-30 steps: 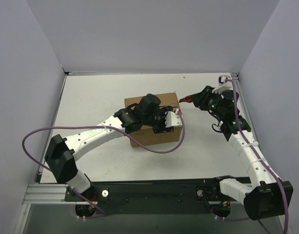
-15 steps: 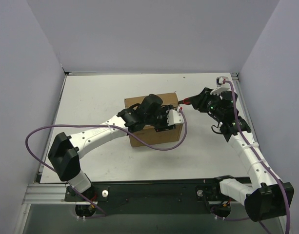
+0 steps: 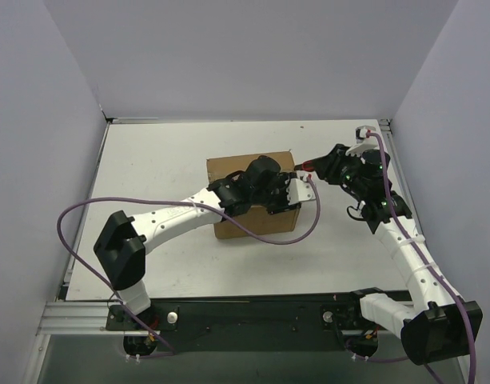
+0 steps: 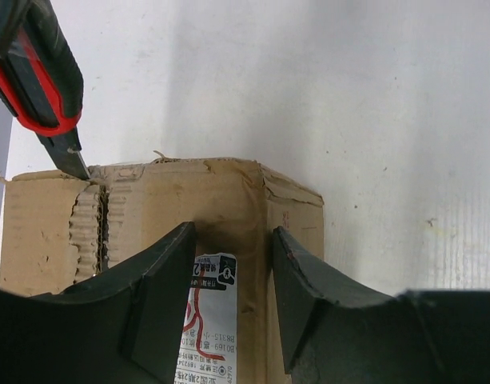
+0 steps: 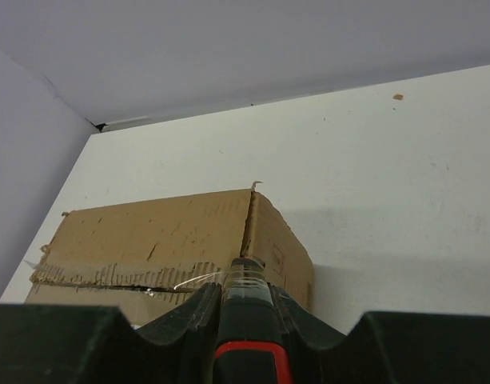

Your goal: Unpack the express box

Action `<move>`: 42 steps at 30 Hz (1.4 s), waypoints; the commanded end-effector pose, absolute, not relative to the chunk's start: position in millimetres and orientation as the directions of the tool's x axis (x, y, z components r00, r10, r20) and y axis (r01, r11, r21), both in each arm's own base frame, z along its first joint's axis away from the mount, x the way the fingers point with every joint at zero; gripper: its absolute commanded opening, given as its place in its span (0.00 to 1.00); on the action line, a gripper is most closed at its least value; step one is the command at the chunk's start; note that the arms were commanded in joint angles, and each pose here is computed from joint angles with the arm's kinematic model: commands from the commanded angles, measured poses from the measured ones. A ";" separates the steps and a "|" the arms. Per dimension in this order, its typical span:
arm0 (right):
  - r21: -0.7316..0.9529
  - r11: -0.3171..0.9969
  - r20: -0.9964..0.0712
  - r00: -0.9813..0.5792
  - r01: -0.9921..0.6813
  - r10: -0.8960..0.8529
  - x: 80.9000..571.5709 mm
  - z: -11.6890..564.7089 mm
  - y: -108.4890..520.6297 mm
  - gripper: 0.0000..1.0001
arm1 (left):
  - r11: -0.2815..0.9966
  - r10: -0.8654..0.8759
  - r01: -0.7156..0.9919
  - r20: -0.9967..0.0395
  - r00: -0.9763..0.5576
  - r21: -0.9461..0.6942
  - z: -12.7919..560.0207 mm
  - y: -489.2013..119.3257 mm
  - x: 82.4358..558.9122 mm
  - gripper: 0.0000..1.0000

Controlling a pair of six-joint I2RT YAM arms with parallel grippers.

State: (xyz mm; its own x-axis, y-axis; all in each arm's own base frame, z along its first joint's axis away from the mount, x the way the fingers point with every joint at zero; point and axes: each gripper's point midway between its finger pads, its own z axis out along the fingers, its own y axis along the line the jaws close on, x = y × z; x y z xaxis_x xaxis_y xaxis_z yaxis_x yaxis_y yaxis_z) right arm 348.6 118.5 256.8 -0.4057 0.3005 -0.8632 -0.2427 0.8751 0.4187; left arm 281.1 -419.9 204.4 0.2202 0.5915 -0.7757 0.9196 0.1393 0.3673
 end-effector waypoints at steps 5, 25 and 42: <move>0.397 0.881 -0.868 -0.417 -0.257 0.270 330.7 255.3 117.3 0.00 | 0.358 0.527 0.841 -0.831 0.177 0.406 239.5 -438.0 329.6 0.48; 0.398 0.889 -0.847 -0.463 -0.227 0.261 298.4 235.7 106.7 0.00 | 0.433 0.540 0.827 -0.838 0.080 0.359 224.0 -426.2 354.0 0.41; 0.409 0.898 -0.832 -0.469 -0.161 0.295 285.1 249.6 88.1 0.00 | 0.407 0.534 0.860 -0.844 0.049 0.308 211.9 -433.3 353.4 0.40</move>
